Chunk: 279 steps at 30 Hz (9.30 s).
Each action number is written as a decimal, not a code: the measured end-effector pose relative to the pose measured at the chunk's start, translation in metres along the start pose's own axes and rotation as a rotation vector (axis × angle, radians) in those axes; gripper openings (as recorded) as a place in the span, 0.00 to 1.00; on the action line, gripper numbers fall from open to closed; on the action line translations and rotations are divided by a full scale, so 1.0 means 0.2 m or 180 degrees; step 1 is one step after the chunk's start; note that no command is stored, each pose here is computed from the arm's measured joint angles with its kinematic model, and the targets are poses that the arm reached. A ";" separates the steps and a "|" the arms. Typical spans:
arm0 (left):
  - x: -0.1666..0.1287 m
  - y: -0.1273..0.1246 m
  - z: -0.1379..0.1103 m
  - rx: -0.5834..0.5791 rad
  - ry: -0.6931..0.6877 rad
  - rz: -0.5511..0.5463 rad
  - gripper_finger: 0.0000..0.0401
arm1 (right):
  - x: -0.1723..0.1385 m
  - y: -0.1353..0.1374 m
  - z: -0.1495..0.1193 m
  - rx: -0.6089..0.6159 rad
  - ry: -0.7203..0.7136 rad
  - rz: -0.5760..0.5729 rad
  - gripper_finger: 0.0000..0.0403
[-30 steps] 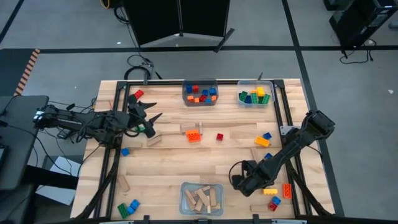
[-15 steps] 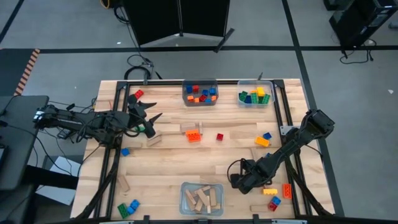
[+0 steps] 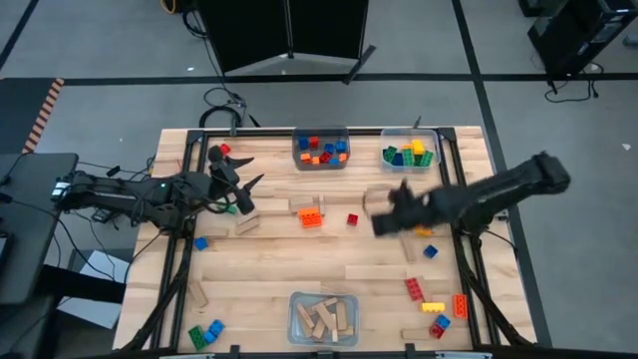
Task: Sort blocks by size
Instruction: Put the large green game piece into the transparent bin, then put the small blue game piece into the black bin, then put the large red game piece into the transparent bin
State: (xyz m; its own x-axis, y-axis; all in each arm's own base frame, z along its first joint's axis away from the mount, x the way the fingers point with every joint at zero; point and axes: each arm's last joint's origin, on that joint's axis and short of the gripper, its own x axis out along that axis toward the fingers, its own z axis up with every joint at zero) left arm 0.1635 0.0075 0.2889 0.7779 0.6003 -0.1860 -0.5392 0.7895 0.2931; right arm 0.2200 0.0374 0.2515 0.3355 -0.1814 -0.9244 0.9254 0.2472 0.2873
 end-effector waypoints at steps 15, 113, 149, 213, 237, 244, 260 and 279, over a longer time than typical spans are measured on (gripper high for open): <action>0.14 -0.06 0.04 -0.0203 -0.0149 0.0421 0.60 | 0.08 -0.51 1.00 0.0062 -0.0615 -0.0056 0.26; -0.14 -1.15 -0.12 0.0178 0.5405 -0.0664 0.54 | 0.03 -0.21 -0.70 -0.1024 0.0299 0.0224 0.42; -0.31 -1.32 -0.47 -0.0865 0.6038 -0.0936 0.60 | 0.03 -0.20 -0.71 -0.1074 0.0330 0.0309 0.42; 0.89 -0.12 0.08 -0.1529 0.2653 -0.0738 0.35 | 0.04 -0.20 -0.67 -0.1205 0.0032 0.0251 0.42; 1.75 0.21 -0.02 -0.1001 0.2891 -0.0807 0.58 | 0.08 -0.17 -0.51 -0.0184 -0.0130 -0.0031 0.42; 1.73 0.23 0.04 -0.1009 0.2896 -0.0794 0.60 | 0.08 -0.18 -0.51 -0.0217 -0.0131 -0.0034 0.42; 1.43 -0.02 0.55 -0.0403 0.2328 -0.1375 0.60 | 0.08 -0.18 -0.51 -0.0410 -0.0143 -0.0070 0.42; 1.00 -0.88 0.54 -0.0400 0.2294 -0.1446 0.60 | 0.06 -0.19 -0.58 -0.0941 0.0413 -0.0063 0.64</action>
State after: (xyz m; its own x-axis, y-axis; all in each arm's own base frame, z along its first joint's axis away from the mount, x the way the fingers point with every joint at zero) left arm 0.4484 -0.0248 0.3013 0.5550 0.1239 -0.8225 -0.2902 0.9556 -0.0519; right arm 0.1682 0.1364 0.2009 0.2750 -0.0709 -0.9588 0.8339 0.5139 0.2012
